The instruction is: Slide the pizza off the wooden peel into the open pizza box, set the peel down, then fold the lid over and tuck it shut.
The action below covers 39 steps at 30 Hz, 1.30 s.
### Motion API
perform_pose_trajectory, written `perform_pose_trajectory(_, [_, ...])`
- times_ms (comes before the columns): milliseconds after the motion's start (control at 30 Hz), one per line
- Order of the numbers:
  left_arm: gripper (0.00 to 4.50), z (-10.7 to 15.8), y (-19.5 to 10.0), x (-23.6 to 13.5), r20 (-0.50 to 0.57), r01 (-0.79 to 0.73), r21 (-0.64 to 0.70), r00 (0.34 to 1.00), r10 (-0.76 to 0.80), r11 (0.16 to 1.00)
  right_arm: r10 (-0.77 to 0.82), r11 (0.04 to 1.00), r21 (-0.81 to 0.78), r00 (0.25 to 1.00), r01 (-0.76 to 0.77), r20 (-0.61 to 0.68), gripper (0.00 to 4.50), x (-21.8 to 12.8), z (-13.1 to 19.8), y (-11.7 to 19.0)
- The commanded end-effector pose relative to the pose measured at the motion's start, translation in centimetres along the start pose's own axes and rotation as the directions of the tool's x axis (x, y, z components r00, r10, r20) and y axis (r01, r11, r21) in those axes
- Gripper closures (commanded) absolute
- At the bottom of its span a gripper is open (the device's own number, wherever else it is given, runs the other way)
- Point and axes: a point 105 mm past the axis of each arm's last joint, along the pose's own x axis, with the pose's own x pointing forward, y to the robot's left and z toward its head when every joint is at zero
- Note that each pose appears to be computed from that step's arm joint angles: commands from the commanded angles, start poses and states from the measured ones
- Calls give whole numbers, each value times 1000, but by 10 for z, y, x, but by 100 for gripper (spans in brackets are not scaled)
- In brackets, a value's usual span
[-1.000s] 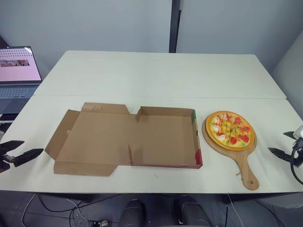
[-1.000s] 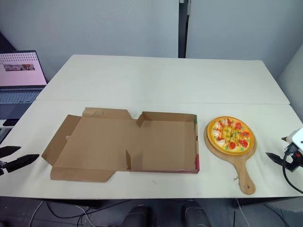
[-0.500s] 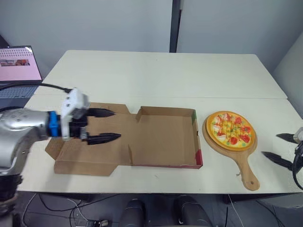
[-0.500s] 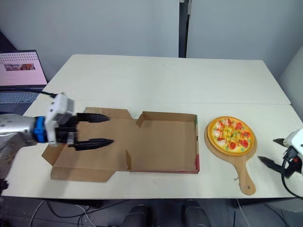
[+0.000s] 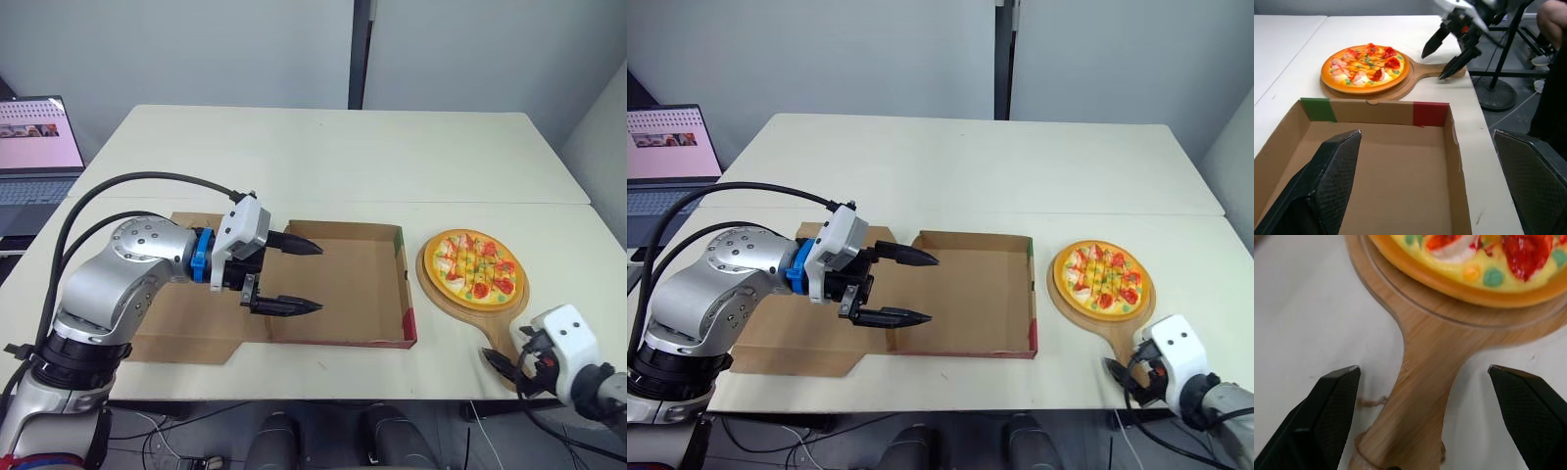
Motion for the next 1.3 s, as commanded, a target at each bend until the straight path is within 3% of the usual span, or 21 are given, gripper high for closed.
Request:
perform_pose_trajectory(33, [0,8,-3,2,15,11,48,1000,-12,999,-74,995,59,997,75,-7,1,8,-2,-1])
perform_pose_trajectory(167, [0,8,-4,3,19,10,47,1000,-11,999,-105,982,154,994,108,-30,1,20,-9,3])
perform_pose_trajectory(200, [0,7,-4,2,16,8,46,1000,-9,999,-116,977,179,993,120,-34,19,23,-10,2])
perform_pose_trajectory(267, [0,6,-5,1,4,15,45,1000,-15,999,-118,967,222,992,124,-42,60,25,-12,5])
perform_pose_trajectory(433, [0,5,-7,1,2,11,45,1000,-11,999,-139,952,267,988,151,-62,222,27,-20,6])
perform_pose_trajectory(533, [0,6,-1,-3,-1,-29,48,1000,30,998,-176,948,272,984,167,8,292,26,-9,2])
perform_pose_trajectory(900, [0,5,15,-26,-9,-185,19,983,186,983,-256,957,201,932,207,257,292,16,48,-28])
perform_pose_trajectory(1133, [0,-1,18,-54,-79,-261,5,962,260,965,-90,993,-32,913,112,398,292,0,117,-39])
perform_pose_trajectory(1300, [0,-9,26,-82,-157,-324,13,934,322,946,148,958,-286,918,-41,367,292,-2,148,-14])
